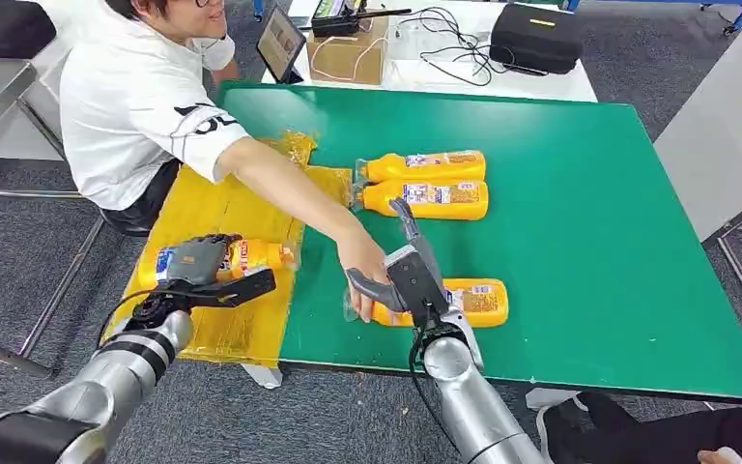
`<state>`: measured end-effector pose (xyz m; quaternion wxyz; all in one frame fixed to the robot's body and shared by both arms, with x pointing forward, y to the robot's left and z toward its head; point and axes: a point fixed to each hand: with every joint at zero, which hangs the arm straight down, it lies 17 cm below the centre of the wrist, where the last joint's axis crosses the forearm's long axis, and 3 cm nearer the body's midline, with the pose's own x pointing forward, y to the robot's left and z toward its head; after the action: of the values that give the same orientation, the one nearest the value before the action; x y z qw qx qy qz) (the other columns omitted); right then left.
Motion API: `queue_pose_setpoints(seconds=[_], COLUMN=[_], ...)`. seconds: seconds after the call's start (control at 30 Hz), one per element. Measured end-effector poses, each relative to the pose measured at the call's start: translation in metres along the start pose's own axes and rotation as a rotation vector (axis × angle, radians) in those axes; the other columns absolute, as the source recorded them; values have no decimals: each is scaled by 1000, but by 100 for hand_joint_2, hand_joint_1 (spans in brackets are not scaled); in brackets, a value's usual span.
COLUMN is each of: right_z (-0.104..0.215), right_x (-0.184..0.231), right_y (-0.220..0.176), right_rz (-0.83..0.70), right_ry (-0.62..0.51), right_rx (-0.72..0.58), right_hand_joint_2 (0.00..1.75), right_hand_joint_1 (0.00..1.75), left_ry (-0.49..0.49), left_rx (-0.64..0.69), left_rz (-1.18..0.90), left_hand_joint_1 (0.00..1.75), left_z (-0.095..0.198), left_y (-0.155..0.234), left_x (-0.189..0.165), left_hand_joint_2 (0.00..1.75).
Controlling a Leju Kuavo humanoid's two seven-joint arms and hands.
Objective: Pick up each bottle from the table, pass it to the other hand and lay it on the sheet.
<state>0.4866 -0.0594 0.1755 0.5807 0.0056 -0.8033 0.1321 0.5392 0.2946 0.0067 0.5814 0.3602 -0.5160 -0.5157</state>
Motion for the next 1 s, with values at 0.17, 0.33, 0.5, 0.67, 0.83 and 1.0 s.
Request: queue_pose_setpoints(seconds=[0.17,0.33,0.5,0.67,0.83,1.0], right_z=[-4,-6,-6,-2,0,2], right_x=[5,7,5,-6,-15,-19], right_y=[5,7,11,13,14,14], right_rz=[-1,8,26,65,80,86], right_ry=[-13,-18,-12,6,22,32], right_rx=[22,36,55,80,91,97], right_hand_joint_2=[175,175,175,175,175,0], right_hand_joint_1=[0,0,0,0,0,0], left_ry=[-16,-11,-62,-204,-208,-203], left_rx=[-100,-110,-99,-50,-23,-13], left_rz=[-39,-32,45,224,280,299], left_hand_joint_1=[175,0,0,0,0,0], left_z=[1,2,5,17,22,24], left_y=[-9,-11,-14,-15,-15,-14], left_x=[-8,-12,-4,17,13,11], left_hand_joint_2=[175,175,0,0,0,0])
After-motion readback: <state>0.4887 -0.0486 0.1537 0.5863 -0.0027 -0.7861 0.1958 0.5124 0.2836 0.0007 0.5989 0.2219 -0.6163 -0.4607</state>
